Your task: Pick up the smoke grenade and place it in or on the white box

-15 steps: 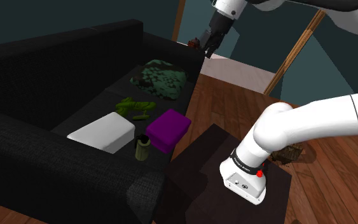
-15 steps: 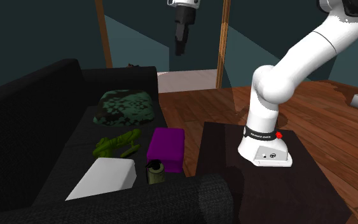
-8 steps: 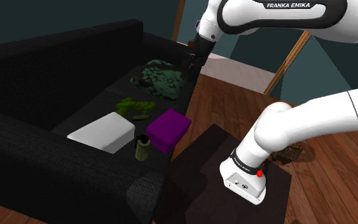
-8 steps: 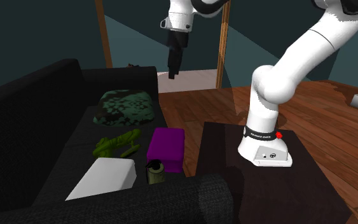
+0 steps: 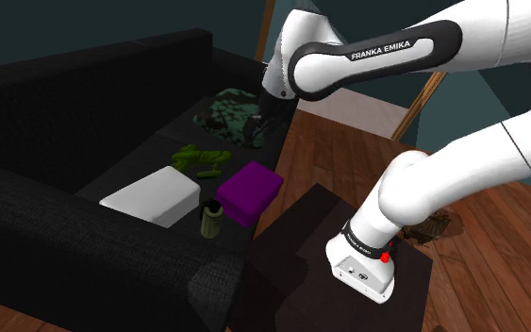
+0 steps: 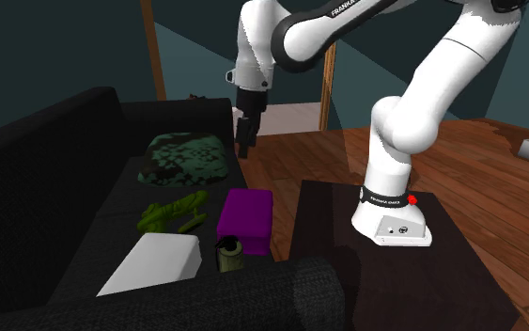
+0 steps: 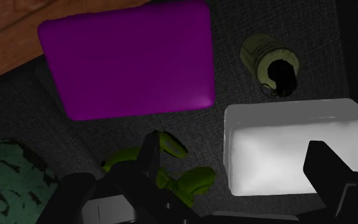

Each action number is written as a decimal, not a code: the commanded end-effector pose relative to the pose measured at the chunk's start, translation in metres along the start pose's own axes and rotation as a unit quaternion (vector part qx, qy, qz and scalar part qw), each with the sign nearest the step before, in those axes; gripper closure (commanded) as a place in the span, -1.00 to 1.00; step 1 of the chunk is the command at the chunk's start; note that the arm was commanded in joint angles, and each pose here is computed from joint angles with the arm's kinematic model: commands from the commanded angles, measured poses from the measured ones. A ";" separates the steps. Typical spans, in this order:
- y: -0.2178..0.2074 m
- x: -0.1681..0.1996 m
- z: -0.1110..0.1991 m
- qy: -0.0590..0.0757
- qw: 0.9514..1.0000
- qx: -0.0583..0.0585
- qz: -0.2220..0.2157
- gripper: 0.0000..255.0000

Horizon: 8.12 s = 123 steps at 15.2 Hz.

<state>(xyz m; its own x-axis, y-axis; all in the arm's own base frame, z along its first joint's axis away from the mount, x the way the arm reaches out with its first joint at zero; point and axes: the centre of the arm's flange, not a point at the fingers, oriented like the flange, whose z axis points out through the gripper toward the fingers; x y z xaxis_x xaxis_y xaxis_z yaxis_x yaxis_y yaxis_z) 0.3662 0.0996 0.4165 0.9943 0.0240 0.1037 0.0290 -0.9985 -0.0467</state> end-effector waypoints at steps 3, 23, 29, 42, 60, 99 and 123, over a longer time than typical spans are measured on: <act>-0.025 0.004 0.047 -0.004 1.000 -0.003 0.005 -1.00; -0.102 0.014 0.234 -0.021 1.000 -0.014 0.019 -1.00; -0.102 0.014 0.242 -0.021 1.000 -0.014 0.019 -1.00; -0.102 0.014 0.242 -0.021 1.000 -0.014 0.019 1.00; -0.106 0.024 0.147 -0.021 1.000 -0.014 0.019 1.00; -0.228 0.198 0.068 -0.021 1.000 -0.014 0.019 1.00; -0.224 0.190 0.152 -0.021 1.000 -0.014 0.019 1.00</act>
<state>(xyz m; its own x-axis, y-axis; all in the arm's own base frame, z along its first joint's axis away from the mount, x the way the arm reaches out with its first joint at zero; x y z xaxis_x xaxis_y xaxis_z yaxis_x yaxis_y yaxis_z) 0.5637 0.3354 0.2956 0.9981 -0.0128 0.0607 -0.0116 -0.9997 -0.0210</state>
